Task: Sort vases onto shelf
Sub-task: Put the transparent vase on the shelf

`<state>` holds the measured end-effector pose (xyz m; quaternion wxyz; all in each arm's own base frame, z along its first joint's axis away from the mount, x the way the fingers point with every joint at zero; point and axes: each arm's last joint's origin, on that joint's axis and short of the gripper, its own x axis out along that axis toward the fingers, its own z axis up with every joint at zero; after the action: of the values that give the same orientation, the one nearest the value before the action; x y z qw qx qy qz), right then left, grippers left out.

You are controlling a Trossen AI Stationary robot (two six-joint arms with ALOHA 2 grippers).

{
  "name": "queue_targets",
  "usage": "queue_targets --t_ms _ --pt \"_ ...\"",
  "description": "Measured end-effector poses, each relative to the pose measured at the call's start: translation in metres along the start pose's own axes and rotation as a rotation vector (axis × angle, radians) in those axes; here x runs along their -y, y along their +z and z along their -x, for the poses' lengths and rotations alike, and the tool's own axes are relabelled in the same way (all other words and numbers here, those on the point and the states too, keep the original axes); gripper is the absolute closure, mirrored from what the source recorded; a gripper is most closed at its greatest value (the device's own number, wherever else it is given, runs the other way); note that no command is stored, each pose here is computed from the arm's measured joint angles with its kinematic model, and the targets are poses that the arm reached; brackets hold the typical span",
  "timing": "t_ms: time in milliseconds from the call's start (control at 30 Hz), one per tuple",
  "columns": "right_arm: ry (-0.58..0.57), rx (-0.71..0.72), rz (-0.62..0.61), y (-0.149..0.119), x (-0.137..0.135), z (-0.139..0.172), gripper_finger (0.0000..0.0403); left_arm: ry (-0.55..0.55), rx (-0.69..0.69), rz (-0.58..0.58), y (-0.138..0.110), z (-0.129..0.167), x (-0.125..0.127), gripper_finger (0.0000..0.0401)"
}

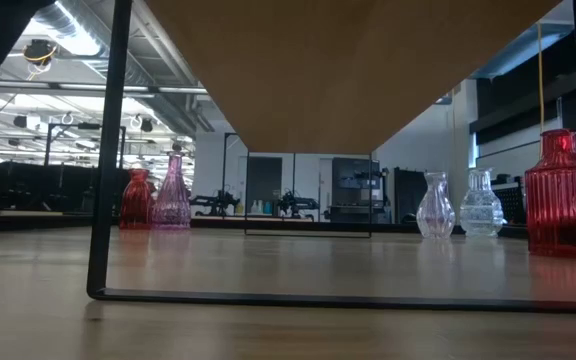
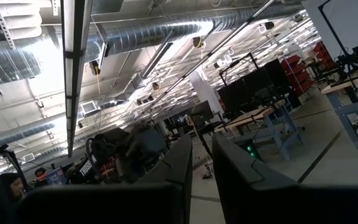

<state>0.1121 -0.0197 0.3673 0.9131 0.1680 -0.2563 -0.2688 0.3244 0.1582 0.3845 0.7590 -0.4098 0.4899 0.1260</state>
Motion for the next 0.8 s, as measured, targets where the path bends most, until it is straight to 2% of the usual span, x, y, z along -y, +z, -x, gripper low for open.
queue_targets --t_ms 533,800 --pt "-0.002 0.001 0.000 0.0000 0.0000 0.0000 0.0349 0.017 0.022 -0.019 0.0017 0.0009 -0.0012 0.0320" --pt "-0.002 0.001 0.001 0.0000 0.0000 0.0000 0.0349 -0.023 0.037 -0.029 0.0045 0.0013 0.0000 0.0313"
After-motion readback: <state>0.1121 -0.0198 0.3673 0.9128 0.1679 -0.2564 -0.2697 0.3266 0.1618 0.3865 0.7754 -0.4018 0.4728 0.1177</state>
